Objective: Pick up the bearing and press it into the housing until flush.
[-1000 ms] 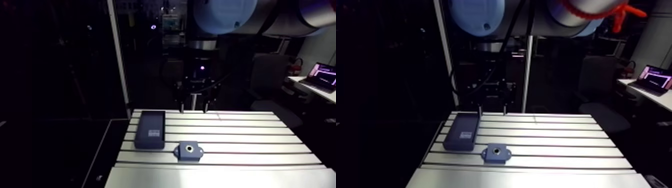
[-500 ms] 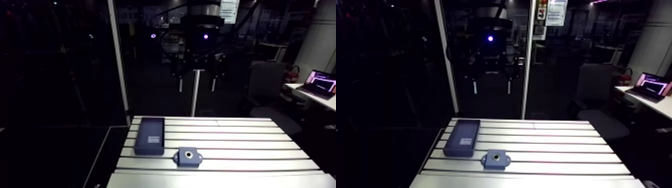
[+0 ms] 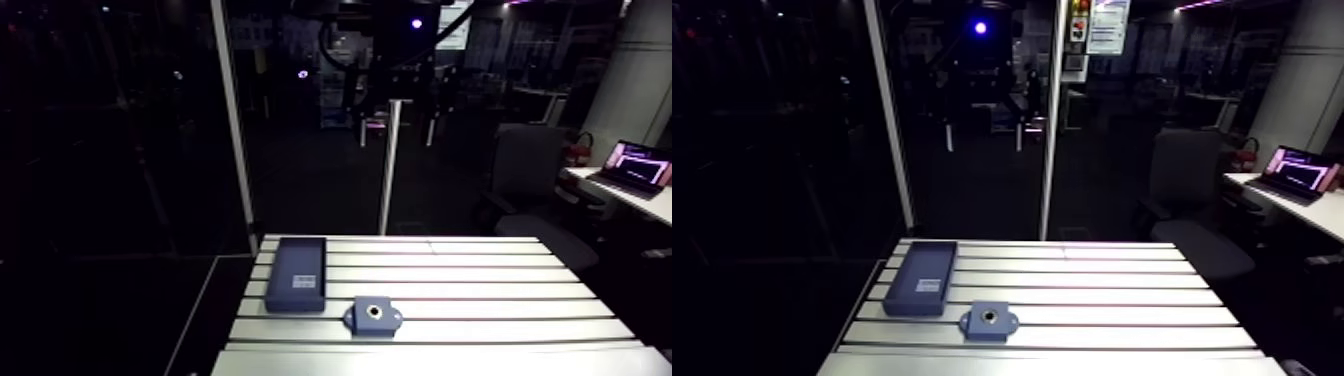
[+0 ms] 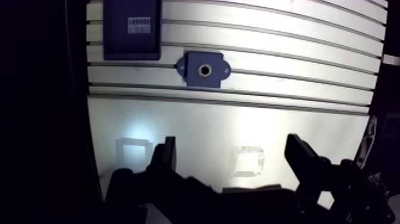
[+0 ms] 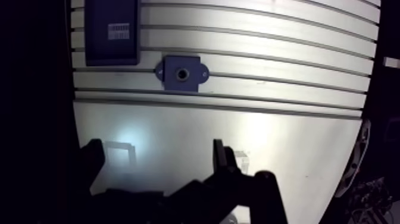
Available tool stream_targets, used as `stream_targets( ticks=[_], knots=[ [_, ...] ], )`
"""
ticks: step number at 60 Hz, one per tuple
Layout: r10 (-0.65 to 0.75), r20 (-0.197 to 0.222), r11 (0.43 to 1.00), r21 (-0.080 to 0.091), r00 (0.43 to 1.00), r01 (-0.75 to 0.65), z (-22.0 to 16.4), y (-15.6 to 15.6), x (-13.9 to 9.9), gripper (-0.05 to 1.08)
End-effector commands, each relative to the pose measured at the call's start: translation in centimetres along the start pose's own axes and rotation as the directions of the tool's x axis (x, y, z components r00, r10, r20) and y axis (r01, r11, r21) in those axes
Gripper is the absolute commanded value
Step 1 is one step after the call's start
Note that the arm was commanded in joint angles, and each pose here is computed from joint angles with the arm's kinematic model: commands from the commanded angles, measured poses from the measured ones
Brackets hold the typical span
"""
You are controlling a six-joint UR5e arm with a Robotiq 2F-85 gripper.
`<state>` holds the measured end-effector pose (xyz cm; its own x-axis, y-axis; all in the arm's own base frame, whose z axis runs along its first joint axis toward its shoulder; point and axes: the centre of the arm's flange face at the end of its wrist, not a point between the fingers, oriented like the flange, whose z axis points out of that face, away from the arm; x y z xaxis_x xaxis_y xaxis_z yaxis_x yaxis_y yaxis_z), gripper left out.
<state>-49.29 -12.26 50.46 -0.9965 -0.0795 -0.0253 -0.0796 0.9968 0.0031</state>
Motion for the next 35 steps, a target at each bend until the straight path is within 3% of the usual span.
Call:
stream_targets(
  ticks=[1,35],
  knots=[
    [0.001,0.003,1.000,0.002,1.000,-0.001,0.1,0.0,0.0,0.01],
    [-0.003,0.023,1.000,0.008,1.000,0.002,1.3,-0.2,0.5,0.01]
  ],
)
